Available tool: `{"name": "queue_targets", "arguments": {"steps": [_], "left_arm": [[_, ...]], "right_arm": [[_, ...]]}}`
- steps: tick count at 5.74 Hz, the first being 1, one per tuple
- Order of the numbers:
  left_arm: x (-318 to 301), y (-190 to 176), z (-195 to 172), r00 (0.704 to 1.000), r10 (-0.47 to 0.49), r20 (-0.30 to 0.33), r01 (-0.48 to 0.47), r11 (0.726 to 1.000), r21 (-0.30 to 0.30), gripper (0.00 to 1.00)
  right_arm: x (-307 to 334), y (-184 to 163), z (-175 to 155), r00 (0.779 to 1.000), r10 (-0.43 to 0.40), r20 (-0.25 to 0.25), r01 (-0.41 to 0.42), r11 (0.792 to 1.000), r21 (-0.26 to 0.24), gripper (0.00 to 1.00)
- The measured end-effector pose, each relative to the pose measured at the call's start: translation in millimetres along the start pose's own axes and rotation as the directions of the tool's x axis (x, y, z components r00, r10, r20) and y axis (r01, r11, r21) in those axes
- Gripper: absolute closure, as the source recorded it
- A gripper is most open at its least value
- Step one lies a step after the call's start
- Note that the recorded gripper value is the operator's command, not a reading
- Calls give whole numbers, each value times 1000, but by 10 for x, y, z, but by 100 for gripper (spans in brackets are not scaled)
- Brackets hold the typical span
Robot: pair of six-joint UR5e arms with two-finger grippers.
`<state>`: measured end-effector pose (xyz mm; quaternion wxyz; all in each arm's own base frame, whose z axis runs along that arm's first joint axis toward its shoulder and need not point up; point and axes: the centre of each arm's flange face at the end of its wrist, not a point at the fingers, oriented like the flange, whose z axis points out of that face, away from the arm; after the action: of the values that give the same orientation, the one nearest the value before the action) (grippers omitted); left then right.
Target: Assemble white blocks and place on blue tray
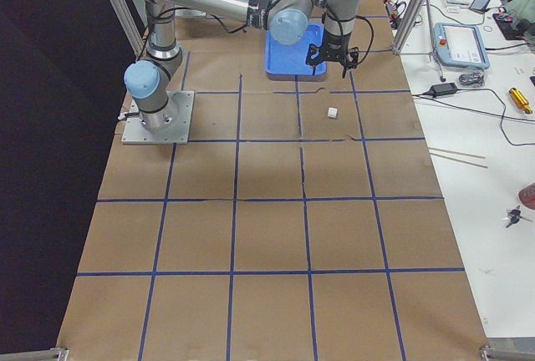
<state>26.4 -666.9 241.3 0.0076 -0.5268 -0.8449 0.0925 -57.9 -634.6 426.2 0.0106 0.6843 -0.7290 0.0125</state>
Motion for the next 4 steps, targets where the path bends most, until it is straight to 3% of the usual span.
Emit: {"name": "queue_targets", "arguments": {"steps": [1, 2, 3, 4], "left_arm": [[-3, 155, 174, 998, 46, -31, -43, 995, 95, 1], [40, 250, 303, 996, 81, -40, -74, 984, 161, 1], [50, 285, 382, 995, 91, -34, -83, 979, 186, 1], [30, 306, 493, 995, 92, -40, -83, 978, 191, 1]], "right_arm": [[131, -9, 249, 998, -64, 9, 63, 996, 67, 0], [243, -61, 549, 991, -137, 12, 133, 977, 167, 0], [356, -63, 894, 982, -188, 4, 180, 945, 273, 0], [475, 65, 1330, 975, -220, -13, 208, 898, 387, 0]]}}
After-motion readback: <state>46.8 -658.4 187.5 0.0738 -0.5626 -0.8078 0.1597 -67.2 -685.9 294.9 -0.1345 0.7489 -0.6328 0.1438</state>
